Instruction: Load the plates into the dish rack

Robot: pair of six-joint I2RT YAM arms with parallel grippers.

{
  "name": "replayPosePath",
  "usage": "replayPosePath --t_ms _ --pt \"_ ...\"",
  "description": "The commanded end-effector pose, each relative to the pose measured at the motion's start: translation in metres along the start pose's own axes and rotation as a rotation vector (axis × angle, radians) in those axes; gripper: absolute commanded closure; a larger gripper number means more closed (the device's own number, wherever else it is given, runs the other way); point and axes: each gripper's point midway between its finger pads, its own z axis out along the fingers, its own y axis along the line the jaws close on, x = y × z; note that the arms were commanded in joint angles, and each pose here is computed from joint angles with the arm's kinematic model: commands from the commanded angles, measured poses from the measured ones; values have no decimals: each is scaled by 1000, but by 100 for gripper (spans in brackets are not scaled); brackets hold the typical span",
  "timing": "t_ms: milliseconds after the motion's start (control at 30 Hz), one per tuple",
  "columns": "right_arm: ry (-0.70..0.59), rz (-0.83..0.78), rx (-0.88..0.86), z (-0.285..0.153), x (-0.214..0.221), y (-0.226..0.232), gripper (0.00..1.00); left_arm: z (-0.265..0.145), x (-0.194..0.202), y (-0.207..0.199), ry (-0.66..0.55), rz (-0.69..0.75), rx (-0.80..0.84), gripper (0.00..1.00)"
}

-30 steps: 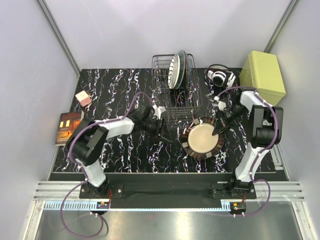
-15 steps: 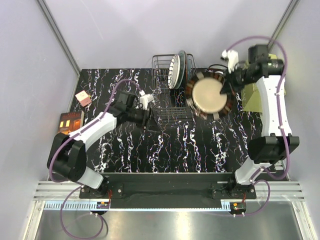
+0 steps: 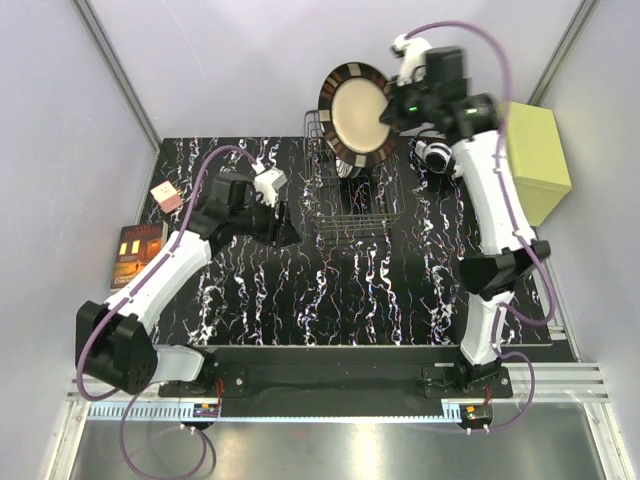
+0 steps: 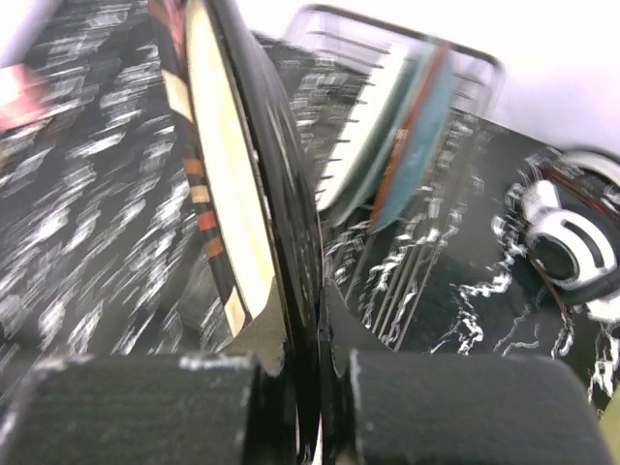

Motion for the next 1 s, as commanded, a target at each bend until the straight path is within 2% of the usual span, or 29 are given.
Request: replayPosePath --t_ms 0,167,233,267,333,367,433,467,700,967 --pt "-475 129 391 -12 -104 -6 100 -16 -16 20 -77 35 -123 43" --pt "-564 223 483 7 -115 4 100 -18 -14 28 -88 5 -136 43" --pt "-587 209 502 22 -117 23 100 -19 -15 27 -97 5 -130 43" --pt "-593 175 586 20 -116 20 100 -18 -13 27 -94 2 -127 43" --pt "-628 141 629 32 -117 39 100 -19 -12 25 -103 -1 -118 43" --pt "-620 115 716 30 -112 34 100 -19 -8 25 -102 -7 -117 43" --pt "-636 119 775 40 -107 41 100 -20 -3 23 -109 -21 -113 44" --pt "-603 79 784 56 -97 50 100 -21 -3 22 -121 -17 -110 43" --pt "-533 18 791 86 -72 61 100 -32 -7 29 -186 -2 -164 43" --pt "-487 51 820 103 -48 57 100 -36 -6 24 -212 16 -154 43"
